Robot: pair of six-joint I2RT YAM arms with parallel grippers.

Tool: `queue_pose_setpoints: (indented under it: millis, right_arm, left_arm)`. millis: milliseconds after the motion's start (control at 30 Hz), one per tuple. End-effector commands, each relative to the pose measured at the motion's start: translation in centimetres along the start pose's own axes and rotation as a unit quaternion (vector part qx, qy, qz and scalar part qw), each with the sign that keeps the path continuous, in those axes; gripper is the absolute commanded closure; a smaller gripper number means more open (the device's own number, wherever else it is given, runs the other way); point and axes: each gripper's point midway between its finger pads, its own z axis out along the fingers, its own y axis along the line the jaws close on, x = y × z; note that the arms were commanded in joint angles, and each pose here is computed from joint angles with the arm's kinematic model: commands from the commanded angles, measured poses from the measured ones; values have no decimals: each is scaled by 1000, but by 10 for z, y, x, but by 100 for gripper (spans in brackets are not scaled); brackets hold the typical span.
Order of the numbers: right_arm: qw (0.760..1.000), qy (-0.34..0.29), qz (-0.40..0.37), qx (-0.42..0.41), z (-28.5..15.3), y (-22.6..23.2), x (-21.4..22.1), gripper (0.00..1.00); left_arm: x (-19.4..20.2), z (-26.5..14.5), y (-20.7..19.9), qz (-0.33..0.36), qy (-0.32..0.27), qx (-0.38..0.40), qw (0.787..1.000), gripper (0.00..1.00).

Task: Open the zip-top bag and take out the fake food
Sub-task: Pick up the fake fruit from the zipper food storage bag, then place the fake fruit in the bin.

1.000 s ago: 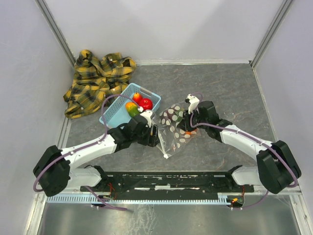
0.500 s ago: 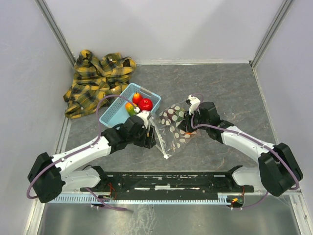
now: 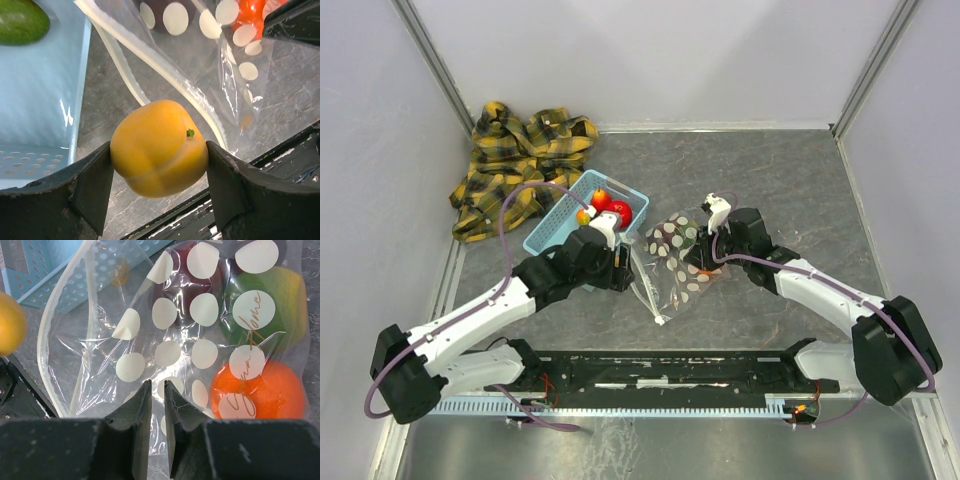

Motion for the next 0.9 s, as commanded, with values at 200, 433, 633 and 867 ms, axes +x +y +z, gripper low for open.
queue_pose_setpoints:
  millis: [200,433,633,867]
  right_arm:
    - [1000,-19,-6,-7,-4,5,-10,76]
    - [1000,-17,-4,-9,-3,5,-7,76]
    - [1000,-18,-3,-10,-3,5,-6,76]
    - [1000,-17,-2,-11,-4,5,-5,76]
  left_arm:
    - [-53,-20,19,20,-72,-30,997,55]
    - [-66,-24,34,14,-85,-42,995,56]
    - [-76,-23,52,5,-92,-55,994,56]
    - [-78,-15,75,-13,-83,-68,994,56]
